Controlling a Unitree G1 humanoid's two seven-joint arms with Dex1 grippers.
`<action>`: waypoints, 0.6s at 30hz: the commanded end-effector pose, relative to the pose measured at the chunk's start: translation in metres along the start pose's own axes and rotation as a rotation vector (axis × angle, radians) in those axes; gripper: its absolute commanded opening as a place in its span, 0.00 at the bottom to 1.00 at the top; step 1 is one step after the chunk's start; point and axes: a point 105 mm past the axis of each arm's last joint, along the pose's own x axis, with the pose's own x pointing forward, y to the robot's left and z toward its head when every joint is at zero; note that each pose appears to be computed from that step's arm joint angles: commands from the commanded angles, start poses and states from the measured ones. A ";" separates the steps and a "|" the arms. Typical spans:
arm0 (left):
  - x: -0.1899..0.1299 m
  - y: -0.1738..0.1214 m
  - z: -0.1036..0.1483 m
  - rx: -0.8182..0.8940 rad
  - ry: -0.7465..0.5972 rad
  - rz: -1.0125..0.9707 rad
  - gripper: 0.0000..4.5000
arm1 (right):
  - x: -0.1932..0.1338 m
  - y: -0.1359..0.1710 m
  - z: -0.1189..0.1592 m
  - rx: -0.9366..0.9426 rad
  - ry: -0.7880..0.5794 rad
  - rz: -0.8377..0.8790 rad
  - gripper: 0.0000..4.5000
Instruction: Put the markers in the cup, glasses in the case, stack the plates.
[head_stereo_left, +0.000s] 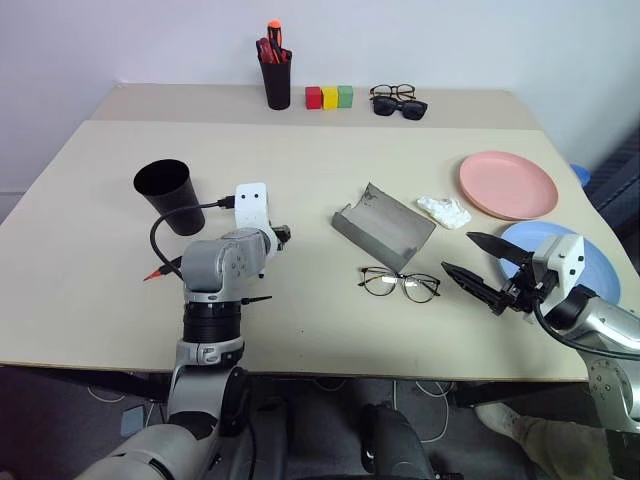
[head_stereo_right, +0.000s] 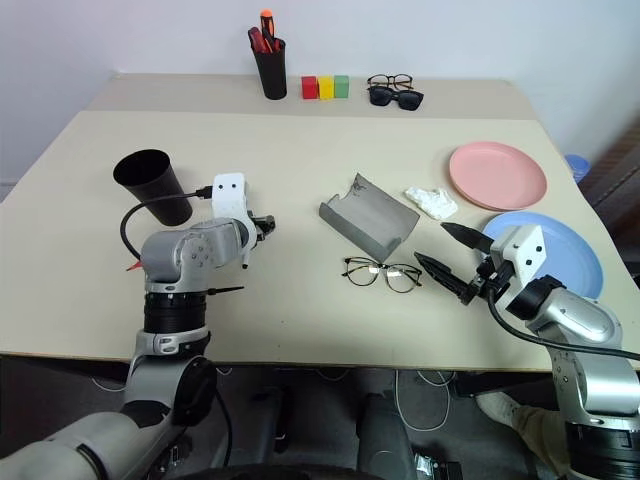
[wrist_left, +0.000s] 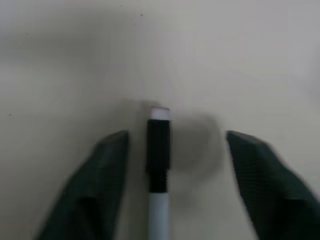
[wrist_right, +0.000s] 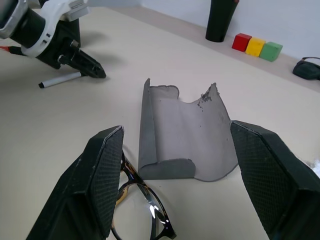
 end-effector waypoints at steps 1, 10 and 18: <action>0.001 -0.002 -0.004 0.000 0.031 -0.013 0.23 | -0.004 -0.002 0.015 -0.049 -0.037 -0.016 0.77; -0.030 -0.010 0.037 0.222 -0.332 -0.047 0.00 | 0.007 0.007 0.021 -0.006 -0.082 0.013 0.77; -0.111 0.012 0.122 0.146 -1.200 0.221 0.00 | 0.039 0.026 0.034 0.059 -0.168 0.173 0.77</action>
